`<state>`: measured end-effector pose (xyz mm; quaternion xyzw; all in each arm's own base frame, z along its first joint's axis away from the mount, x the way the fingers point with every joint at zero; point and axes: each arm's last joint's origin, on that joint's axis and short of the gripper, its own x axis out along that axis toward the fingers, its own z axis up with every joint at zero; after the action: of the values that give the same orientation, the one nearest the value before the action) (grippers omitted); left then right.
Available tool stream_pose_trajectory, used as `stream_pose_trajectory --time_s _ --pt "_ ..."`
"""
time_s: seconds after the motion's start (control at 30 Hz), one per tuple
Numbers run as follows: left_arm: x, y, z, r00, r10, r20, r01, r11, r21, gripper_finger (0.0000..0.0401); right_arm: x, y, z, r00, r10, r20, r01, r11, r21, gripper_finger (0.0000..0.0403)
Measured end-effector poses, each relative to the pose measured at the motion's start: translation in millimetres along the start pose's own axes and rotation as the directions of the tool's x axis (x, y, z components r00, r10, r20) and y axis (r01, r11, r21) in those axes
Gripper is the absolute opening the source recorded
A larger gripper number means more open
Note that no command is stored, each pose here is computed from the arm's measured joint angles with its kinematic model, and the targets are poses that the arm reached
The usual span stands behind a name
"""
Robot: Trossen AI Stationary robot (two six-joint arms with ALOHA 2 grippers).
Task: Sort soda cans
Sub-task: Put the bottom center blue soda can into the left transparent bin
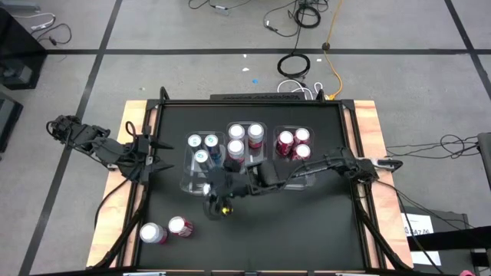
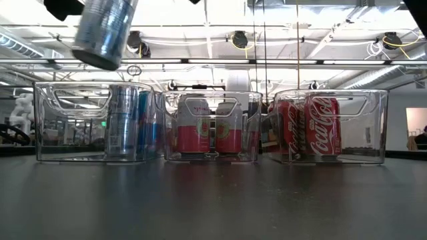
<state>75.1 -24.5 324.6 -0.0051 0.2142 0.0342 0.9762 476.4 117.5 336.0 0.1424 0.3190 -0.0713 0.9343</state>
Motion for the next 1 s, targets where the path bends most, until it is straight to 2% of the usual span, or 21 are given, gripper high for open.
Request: stream_pose_trajectory --time_s 0.13,0.27,0.4,0.47,0.67,0.83,1.0 --pt "0 0 0 1.0 0.0 0.0 0.0 1.0 0.0 0.0304 5 -25 11 0.999 -0.045 -0.002 0.046 0.998 0.039 0.0237" --pt "0 0 0 1.0 0.0 0.0 0.0 1.0 0.0 0.0304 15 -55 17 0.994 -0.105 -0.027 0.108 0.986 0.126 0.0236" --pt "0 0 0 1.0 0.0 0.0 0.0 1.0 0.0 0.0304 26 -77 16 0.99 -0.129 -0.05 0.136 0.976 0.169 0.0237" --pt "0 0 0 1.0 0.0 0.0 0.0 1.0 0.0 0.0304 35 -82 13 0.994 -0.099 -0.046 0.106 0.977 0.183 0.0237" --pt "0 0 0 1.0 0.0 0.0 0.0 1.0 0.0 0.0304 58 -92 -12 0.987 -0.122 -0.106 0.14 0.973 0.184 0.0237" --pt "0 0 0 1.0 0.0 0.0 0.0 1.0 0.0 0.0304 69 -107 -21 0.973 -0.212 -0.094 0.227 0.957 0.182 0.0237" --pt "0 0 0 1.0 0.0 0.0 0.0 1.0 0.0 0.0304 74 -119 -22 0.964 -0.257 -0.068 0.265 0.947 0.18 0.0237"
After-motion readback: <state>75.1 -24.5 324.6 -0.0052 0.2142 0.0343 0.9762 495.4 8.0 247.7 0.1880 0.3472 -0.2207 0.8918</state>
